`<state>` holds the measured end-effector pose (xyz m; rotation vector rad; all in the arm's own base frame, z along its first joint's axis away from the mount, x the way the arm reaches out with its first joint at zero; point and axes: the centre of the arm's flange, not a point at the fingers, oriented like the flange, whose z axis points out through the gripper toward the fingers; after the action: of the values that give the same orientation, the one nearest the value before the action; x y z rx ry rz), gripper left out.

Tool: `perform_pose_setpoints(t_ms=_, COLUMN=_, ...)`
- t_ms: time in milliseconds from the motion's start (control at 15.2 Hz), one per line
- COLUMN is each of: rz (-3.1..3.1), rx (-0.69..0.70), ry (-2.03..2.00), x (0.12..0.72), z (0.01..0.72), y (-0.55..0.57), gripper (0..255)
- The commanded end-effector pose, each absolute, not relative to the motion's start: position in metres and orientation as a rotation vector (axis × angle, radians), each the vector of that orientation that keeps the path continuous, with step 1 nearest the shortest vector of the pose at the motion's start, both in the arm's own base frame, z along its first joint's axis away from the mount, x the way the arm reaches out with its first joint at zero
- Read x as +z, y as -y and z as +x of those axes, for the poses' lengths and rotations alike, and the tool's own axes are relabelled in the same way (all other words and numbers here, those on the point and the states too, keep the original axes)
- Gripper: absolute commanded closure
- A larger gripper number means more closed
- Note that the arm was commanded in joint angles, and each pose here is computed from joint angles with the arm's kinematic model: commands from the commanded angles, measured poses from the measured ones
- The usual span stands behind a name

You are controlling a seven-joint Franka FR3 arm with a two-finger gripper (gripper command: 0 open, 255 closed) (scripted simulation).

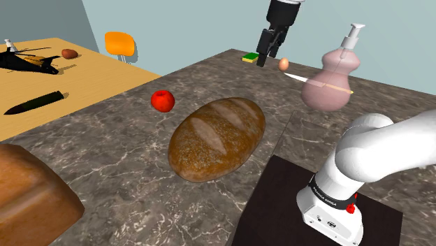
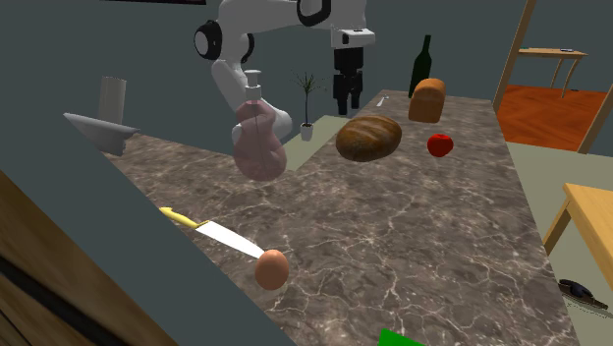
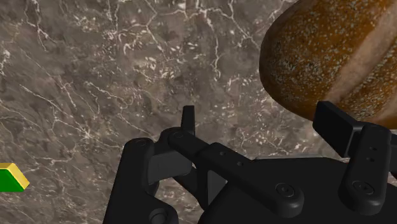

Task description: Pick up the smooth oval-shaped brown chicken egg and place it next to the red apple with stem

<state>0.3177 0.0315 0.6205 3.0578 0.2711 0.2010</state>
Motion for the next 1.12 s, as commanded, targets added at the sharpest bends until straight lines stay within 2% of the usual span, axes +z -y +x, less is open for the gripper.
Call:
perform_pose_setpoints(t_ms=0, rz=3.058, rx=0.201, ry=-0.271, x=0.62, z=0.318, y=-0.031, gripper=0)
perform_pose_setpoints(t_ms=1056, rz=3.082, rx=0.359, ry=-0.296, x=0.578, z=0.358, y=0.176, gripper=0)
